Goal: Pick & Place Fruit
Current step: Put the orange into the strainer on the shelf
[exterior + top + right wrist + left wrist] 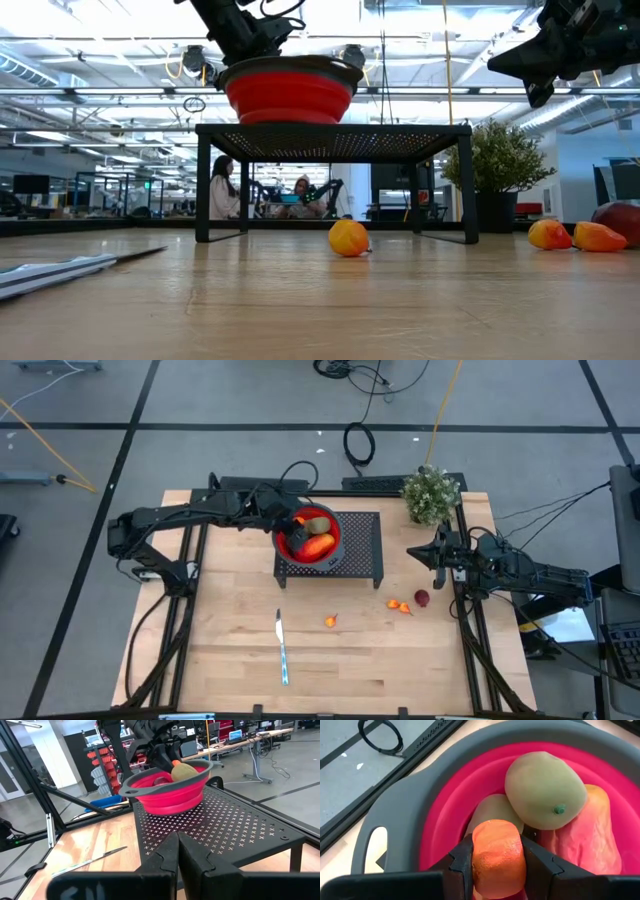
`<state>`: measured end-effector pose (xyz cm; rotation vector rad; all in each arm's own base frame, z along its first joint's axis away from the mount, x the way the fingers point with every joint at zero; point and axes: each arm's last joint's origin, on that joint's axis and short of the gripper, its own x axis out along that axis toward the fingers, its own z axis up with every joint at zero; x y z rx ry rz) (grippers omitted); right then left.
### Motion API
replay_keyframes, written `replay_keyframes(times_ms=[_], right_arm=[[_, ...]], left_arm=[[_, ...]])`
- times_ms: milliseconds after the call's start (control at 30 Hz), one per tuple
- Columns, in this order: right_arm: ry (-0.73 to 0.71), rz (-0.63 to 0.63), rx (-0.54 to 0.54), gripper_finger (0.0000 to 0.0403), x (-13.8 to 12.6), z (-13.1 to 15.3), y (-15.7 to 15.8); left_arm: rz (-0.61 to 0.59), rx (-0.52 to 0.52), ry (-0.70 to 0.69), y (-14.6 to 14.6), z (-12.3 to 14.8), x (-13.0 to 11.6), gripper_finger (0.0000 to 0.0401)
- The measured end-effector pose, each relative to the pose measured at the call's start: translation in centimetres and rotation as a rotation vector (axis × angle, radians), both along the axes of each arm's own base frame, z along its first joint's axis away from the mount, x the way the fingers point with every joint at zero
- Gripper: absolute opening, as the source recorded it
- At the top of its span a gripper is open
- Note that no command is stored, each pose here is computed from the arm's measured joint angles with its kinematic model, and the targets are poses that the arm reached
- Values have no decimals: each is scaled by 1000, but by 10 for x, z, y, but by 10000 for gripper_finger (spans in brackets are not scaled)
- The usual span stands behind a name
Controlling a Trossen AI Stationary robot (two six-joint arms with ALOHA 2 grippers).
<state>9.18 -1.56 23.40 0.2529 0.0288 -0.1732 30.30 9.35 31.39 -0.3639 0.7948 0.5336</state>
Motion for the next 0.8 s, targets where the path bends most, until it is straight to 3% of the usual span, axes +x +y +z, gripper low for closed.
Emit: replay_keyframes(times_ms=[800], right_arm=[[0, 0, 0, 0, 0, 0, 0]], left_arm=[[11, 11, 8, -2, 0, 0, 118]])
